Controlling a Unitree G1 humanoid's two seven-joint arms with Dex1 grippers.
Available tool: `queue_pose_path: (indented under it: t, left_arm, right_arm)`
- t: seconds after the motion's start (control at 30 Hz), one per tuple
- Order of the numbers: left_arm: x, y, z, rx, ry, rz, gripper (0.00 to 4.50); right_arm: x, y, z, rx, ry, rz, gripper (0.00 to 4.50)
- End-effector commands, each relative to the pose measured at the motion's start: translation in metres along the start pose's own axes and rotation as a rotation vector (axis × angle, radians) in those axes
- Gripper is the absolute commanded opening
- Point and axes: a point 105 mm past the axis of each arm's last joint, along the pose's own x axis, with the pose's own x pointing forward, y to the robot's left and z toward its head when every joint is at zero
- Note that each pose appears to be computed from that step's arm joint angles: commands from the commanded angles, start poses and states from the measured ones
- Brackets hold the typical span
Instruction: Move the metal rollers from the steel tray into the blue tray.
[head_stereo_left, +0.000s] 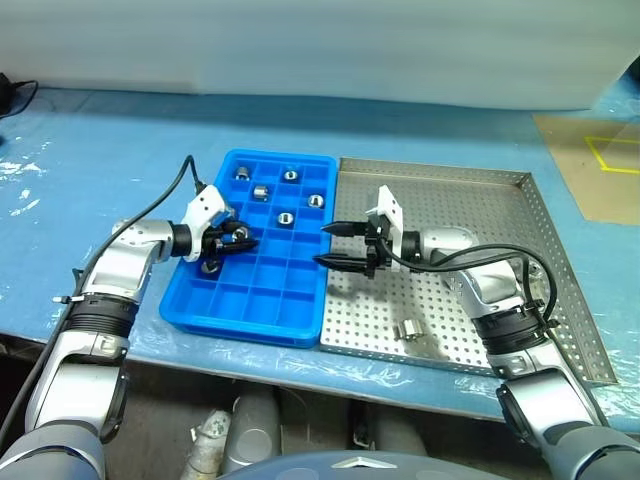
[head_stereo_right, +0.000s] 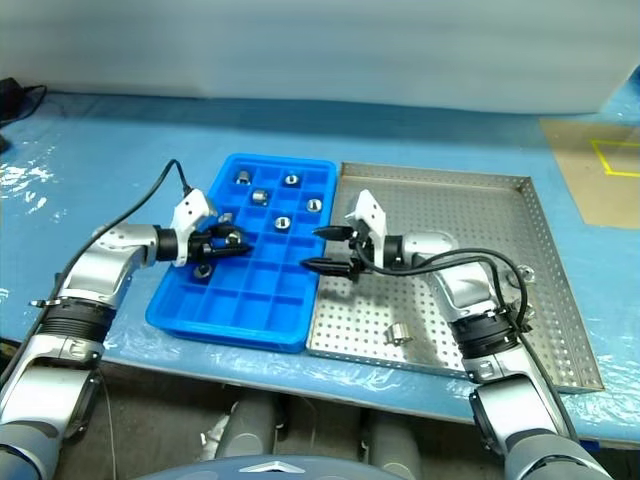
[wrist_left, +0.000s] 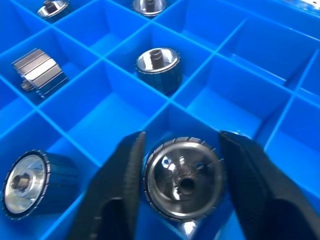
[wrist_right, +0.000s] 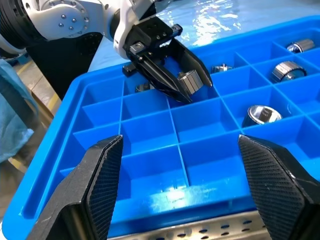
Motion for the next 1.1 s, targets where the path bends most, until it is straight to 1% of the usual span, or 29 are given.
queue_pose_path:
  t: [0.03, 0.07, 0.17, 0.27, 0.37, 0.47, 0.53, 0.67, 0.87, 0.97, 1.0, 1.1]
  left_arm:
    - [0.001, 0.007, 0.007, 0.024, 0.002, 0.033, 3.64]
    - [0.001, 0.004, 0.012, 0.020, -0.012, 0.011, 3.91]
    - [-0.001, 0.004, 0.024, 0.024, -0.046, -0.002, 3.91]
    - [-0.003, 0.002, 0.033, 0.053, -0.052, -0.031, 3.91]
    - [-0.003, -0.005, 0.054, 0.071, -0.108, -0.084, 3.91]
    - [0.002, -0.004, 0.077, 0.074, -0.181, -0.099, 3.91]
    - [0.008, -0.003, 0.088, 0.079, -0.210, -0.110, 3.91]
    - [0.026, -0.010, 0.096, 0.107, -0.210, -0.195, 3.91]
    - [0.067, -0.035, 0.091, 0.180, -0.148, -0.377, 3.91]
    - [0.088, -0.052, 0.095, 0.218, -0.145, -0.468, 3.91]
    - [0.101, -0.061, 0.102, 0.233, -0.162, -0.496, 3.91]
    - [0.124, -0.077, 0.114, 0.261, -0.193, -0.526, 3.91]
  right_arm:
    - [-0.004, 0.002, 0.017, -0.049, -0.047, -0.005, 3.75]
    - [-0.004, 0.003, 0.017, -0.050, -0.047, -0.006, 3.75]
    - [-0.004, 0.003, 0.017, -0.051, -0.046, -0.008, 3.75]
    - [-0.004, 0.002, 0.017, -0.051, -0.047, -0.013, 3.75]
    - [-0.008, 0.000, 0.020, -0.052, -0.057, -0.030, 3.75]
    - [-0.016, -0.002, 0.025, -0.047, -0.076, -0.061, 3.75]
    - [-0.021, -0.003, 0.025, -0.049, -0.075, -0.082, 3.75]
    - [-0.038, -0.007, 0.027, -0.047, -0.083, -0.158, 3.75]
    - [-0.074, -0.005, 0.026, -0.047, -0.068, -0.290, 3.75]
    - [-0.092, 0.003, 0.023, -0.036, -0.054, -0.363, 3.75]
    - [-0.102, 0.009, 0.019, -0.027, -0.046, -0.407, 3.75]
    - [-0.116, 0.021, 0.013, -0.007, -0.034, -0.487, 3.75]
